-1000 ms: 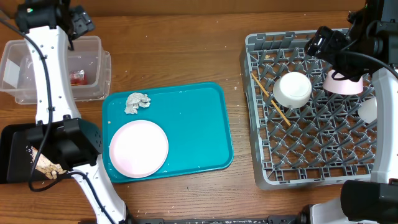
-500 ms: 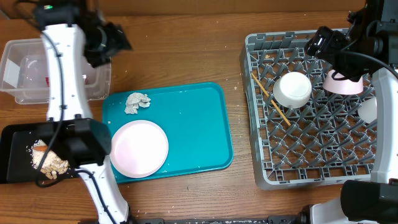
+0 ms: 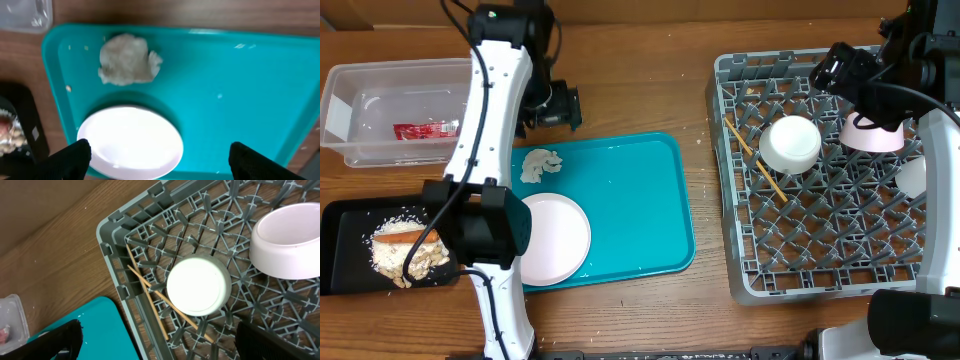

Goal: Sort waste into correct bins and load items into the dishwasher
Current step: 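Reach the left gripper to the white tissue and grasp it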

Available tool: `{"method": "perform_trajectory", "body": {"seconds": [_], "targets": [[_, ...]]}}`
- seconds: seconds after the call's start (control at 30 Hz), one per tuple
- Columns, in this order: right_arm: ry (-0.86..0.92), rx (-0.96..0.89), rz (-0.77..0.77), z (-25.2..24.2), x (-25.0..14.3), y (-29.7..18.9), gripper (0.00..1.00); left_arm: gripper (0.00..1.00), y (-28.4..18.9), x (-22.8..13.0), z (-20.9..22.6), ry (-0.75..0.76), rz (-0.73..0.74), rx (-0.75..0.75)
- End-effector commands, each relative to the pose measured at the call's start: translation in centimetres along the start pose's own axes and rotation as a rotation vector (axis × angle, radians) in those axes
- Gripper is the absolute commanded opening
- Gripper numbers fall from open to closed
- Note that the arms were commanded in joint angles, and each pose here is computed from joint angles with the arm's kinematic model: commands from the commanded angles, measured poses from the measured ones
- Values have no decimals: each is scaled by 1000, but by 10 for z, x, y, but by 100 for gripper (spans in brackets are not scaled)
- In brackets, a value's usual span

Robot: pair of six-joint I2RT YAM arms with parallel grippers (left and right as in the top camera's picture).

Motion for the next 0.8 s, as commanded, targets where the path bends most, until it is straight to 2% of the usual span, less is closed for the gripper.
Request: {"method": "perform_trajectory", "body": {"seconds": [0.0, 0.13, 0.77], "targets": [[-5, 7, -36, 3, 6, -9, 100, 91, 23, -9, 15, 17, 70, 106], [-5, 6, -37, 3, 6, -9, 100, 91, 45, -10, 22, 13, 102, 138], [-5, 7, -36, 3, 6, -9, 100, 90, 128, 2, 23, 33, 35, 155]]}}
Point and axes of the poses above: each gripper's point midway between its finger pads, its own y axis out along the fingers, its own z axis along the line the jaws close on, x = y × z, the point moved 4 cm from there along -y, back along the fingers, and after that the axes turned 6 degrees about -y, right-handed, at the moved point
